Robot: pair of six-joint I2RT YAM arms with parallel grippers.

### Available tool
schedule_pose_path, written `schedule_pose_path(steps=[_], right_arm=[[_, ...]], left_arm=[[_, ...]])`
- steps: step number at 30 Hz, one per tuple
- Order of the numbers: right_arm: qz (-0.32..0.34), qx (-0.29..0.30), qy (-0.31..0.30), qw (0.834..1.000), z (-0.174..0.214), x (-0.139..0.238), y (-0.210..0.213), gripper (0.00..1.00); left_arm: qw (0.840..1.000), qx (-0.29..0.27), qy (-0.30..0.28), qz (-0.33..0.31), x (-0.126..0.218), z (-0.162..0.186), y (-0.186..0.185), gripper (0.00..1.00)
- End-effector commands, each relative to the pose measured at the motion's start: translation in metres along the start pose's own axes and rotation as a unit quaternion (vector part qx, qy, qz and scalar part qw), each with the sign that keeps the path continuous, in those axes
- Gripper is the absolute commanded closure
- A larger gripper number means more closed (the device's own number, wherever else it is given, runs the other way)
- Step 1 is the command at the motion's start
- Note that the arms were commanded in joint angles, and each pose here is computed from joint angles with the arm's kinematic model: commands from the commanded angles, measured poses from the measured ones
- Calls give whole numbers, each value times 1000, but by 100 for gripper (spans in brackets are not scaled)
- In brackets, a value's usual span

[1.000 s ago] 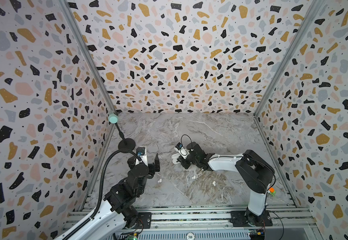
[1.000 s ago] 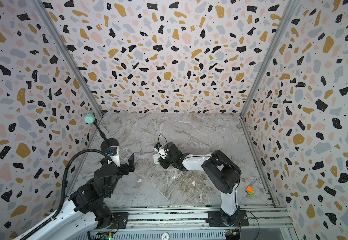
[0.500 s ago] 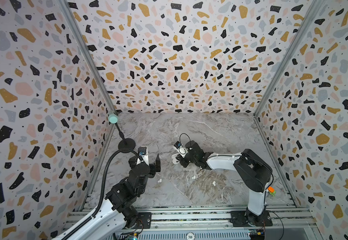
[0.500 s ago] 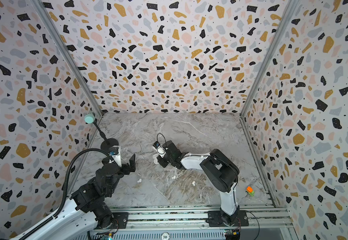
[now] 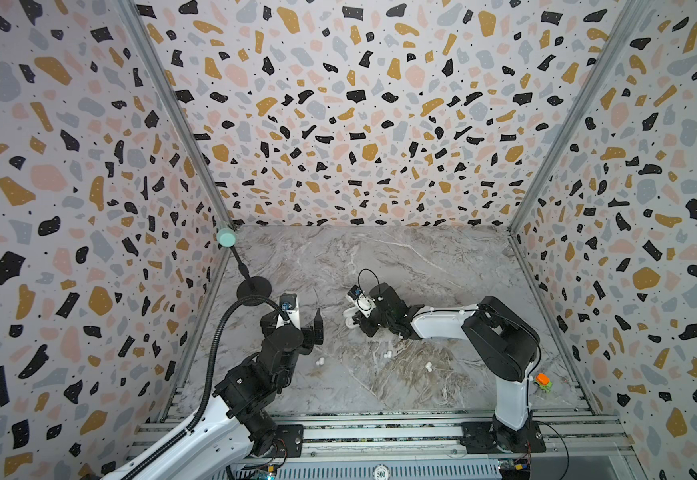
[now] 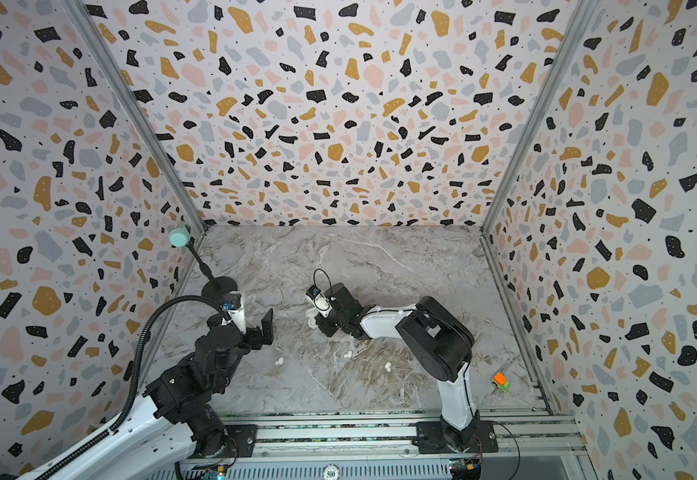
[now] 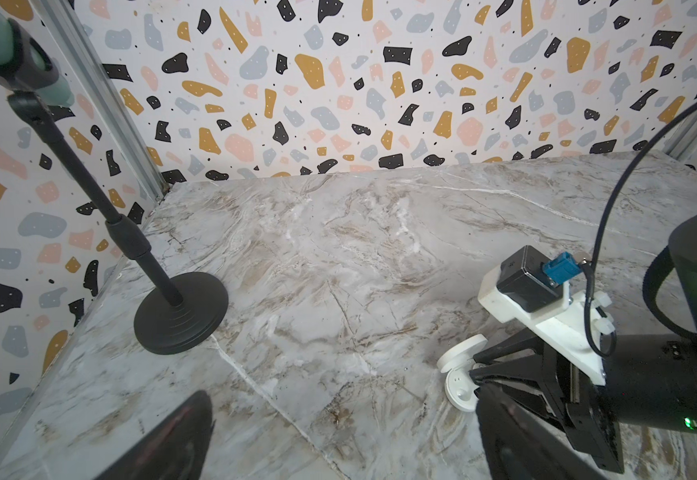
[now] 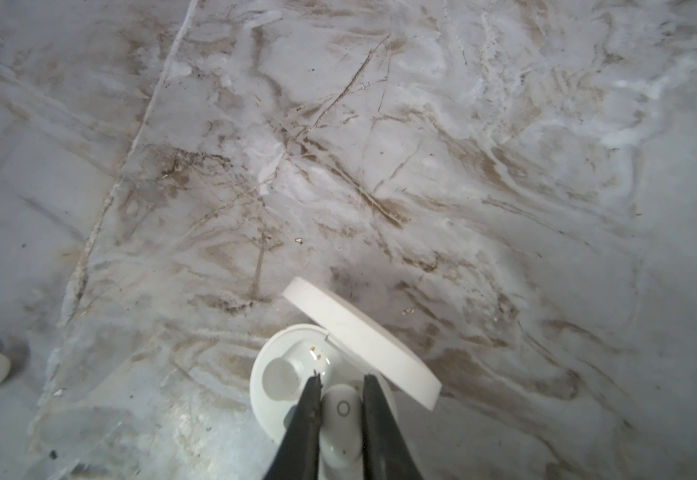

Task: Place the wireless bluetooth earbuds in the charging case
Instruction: 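Lower the held earbud into a slot of the open case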

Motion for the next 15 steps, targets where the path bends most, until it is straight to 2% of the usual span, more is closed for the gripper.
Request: schedule_pose_path(steps=[1,15], right_arm=[[6,6,-10,1000,-11,1,-4,100],[11,2,-10,1000,-8,0,-8,100]], left_arm=[[1000,4,-13,5,-1,-6,-2,0],[1000,2,-10,12,-1,-5,-4,0]])
Point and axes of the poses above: each gripper's point midway between its finger pads, its own x axis back along the fingers, its own y axis along the line the jaws close on, z = x × y, the point moved 3 cm from there along x, back along the fingers, and after that the axes turned 5 degrees about x, right-handed, at the moved point
